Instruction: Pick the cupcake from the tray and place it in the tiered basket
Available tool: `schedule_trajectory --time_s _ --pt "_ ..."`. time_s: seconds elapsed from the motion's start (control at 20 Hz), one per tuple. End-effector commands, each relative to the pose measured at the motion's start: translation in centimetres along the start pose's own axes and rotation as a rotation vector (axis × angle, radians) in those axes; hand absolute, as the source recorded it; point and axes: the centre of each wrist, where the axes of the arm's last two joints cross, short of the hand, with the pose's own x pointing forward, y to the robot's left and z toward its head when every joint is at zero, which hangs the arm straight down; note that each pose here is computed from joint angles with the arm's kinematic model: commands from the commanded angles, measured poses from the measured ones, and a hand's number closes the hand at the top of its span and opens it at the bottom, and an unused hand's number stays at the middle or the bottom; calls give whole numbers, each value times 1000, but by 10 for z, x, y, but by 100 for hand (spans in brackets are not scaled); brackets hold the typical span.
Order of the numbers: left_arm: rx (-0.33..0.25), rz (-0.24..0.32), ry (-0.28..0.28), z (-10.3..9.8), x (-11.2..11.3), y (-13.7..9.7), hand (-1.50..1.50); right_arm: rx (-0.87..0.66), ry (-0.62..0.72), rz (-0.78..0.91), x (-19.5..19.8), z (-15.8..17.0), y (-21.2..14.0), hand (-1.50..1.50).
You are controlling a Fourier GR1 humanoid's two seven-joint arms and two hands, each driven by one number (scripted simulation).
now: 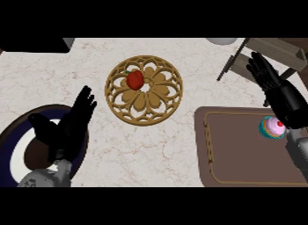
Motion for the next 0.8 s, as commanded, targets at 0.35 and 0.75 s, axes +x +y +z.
schedule_trajectory --time_s 0.35,0.75 --pt "53 -164 -25 5 3 61 0 -604 203 258 -10 52 -56 150" --pt "5 -171 -23 8 1 92 0 -723 150 404 12 71 -15 -150"
